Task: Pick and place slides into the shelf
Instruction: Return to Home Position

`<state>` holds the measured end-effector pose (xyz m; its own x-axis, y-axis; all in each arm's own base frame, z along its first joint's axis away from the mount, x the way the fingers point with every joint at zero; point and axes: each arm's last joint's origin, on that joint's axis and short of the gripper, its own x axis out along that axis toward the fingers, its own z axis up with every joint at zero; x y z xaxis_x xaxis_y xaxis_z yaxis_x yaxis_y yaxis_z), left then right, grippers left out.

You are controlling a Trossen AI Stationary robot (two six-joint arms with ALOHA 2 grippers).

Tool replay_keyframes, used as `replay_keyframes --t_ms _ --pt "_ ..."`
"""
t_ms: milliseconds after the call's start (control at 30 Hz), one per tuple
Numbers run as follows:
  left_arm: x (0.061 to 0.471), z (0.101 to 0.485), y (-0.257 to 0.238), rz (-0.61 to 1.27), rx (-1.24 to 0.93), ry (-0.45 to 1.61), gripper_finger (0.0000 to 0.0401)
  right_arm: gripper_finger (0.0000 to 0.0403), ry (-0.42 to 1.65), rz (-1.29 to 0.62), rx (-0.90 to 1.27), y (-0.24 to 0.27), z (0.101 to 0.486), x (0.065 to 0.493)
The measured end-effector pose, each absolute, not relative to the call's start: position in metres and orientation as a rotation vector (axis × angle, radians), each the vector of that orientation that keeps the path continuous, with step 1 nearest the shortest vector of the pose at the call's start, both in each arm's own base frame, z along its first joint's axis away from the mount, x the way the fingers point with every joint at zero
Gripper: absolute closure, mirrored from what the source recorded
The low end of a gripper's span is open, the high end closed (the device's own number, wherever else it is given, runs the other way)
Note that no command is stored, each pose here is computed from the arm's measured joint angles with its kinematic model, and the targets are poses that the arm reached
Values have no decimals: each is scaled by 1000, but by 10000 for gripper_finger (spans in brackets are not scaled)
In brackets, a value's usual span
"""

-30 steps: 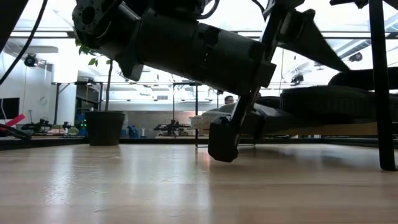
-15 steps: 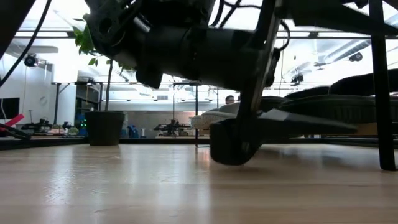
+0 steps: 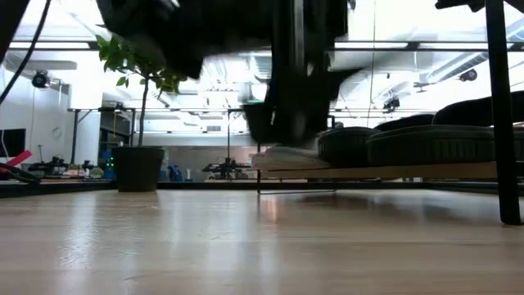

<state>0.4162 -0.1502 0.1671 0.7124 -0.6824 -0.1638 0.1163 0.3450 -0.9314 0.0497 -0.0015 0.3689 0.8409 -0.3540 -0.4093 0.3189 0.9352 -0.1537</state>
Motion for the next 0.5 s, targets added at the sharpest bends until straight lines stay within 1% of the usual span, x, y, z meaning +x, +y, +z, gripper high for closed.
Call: replay_keyframes --t_ms 133,200,333,500 --pt "409 190 -158 -595 -949 482 74 329 447 -356 -80 -1 369 50" --pt "406 204 -156 -582 -796 382 74 327 444 -359 -66 -1 369 50" --pt "393 249 -153 -514 -466 108 80 327 433 -370 -10 -1 369 50" --pt "370 280 -159 -469 -75 -57 84 334 430 -370 24 -1 369 50"
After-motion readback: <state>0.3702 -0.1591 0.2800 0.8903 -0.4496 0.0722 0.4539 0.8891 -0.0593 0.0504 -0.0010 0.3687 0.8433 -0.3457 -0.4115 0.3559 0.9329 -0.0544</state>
